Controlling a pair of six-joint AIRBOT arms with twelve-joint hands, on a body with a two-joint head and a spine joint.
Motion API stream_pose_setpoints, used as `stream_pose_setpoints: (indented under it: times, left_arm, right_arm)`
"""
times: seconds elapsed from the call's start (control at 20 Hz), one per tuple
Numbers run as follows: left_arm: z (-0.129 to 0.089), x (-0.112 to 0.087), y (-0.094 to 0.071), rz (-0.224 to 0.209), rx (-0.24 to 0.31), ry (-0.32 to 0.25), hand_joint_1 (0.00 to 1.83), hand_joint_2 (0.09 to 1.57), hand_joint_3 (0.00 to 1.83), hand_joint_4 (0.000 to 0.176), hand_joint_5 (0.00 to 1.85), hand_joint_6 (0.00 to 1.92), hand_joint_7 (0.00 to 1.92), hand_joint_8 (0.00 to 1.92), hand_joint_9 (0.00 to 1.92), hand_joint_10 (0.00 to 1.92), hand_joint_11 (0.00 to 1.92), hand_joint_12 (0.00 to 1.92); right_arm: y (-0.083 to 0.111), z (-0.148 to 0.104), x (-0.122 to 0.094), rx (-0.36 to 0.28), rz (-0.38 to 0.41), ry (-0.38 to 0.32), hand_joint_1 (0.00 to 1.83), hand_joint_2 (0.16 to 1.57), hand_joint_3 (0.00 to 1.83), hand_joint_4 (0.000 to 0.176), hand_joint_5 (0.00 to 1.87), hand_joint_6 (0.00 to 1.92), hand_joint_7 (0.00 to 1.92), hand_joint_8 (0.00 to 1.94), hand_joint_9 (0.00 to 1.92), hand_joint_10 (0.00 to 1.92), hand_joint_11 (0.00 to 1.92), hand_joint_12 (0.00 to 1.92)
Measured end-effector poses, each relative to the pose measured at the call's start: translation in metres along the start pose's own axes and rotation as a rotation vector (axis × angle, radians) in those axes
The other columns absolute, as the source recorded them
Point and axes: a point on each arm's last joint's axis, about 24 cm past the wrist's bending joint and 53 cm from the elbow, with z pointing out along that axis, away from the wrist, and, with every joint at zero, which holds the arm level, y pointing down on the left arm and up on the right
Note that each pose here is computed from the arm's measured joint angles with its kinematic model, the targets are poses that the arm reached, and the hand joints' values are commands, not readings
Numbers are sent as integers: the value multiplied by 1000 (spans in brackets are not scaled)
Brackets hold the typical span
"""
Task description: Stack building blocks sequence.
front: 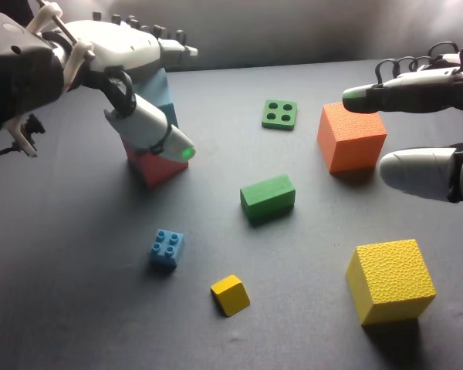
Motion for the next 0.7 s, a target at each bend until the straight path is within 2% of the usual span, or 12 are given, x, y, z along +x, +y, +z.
stream_pose_setpoints:
  times: [0.05,0.15,0.3,0.35,0.45,0.55,0.6,0.65,0.7]
  left_arm:
    - [-1,1,-1,0,3,3,561,858,0,0,118,8,164,7,181,9,0,671]
    - [-3,0,-1,4,4,2,550,869,0,0,88,3,157,1,160,1,0,563]
    - [-11,-6,-7,25,31,-21,564,851,0,0,86,0,138,3,137,2,0,482]
    - [-12,-7,-8,30,33,-25,572,832,0,0,92,2,151,6,153,6,0,537]
    - [-16,-6,-17,45,61,-30,544,814,0,0,86,0,153,1,155,2,0,502]
    - [-21,-7,-27,37,94,-63,521,828,0,0,56,1,133,1,129,2,0,398]
    - [-23,-4,-30,26,113,-79,541,822,0,0,86,9,161,9,150,9,0,426]
    - [-25,0,-31,24,125,-74,519,845,6,0,32,9,102,9,90,10,0,250]
    - [-26,2,-32,32,139,-67,513,832,1,0,69,5,133,6,123,10,0,336]
  right_arm:
    - [0,0,0,0,0,0,314,1311,0,0,303,0,322,0,291,1,0,715]
    - [0,0,-2,-1,11,-10,312,1308,0,0,302,0,322,1,286,1,0,719]
    - [-11,-2,-5,29,70,-29,326,1290,0,0,269,0,269,0,236,1,0,654]
    - [-14,-3,-3,37,68,-26,346,1273,0,0,248,0,246,0,210,0,0,596]
    - [-20,-3,-3,55,104,-35,548,1193,0,0,236,3,231,2,220,3,0,661]
    - [-26,-3,-2,68,148,-51,640,1133,0,0,141,0,135,0,125,0,0,484]
    - [-33,-1,7,83,170,-40,770,1041,0,0,97,0,75,0,70,0,0,397]
    - [-38,-1,13,96,181,-32,806,994,0,0,27,4,14,0,13,0,0,232]
    - [-43,-1,17,109,192,-28,998,900,0,0,5,0,2,0,2,0,0,46]
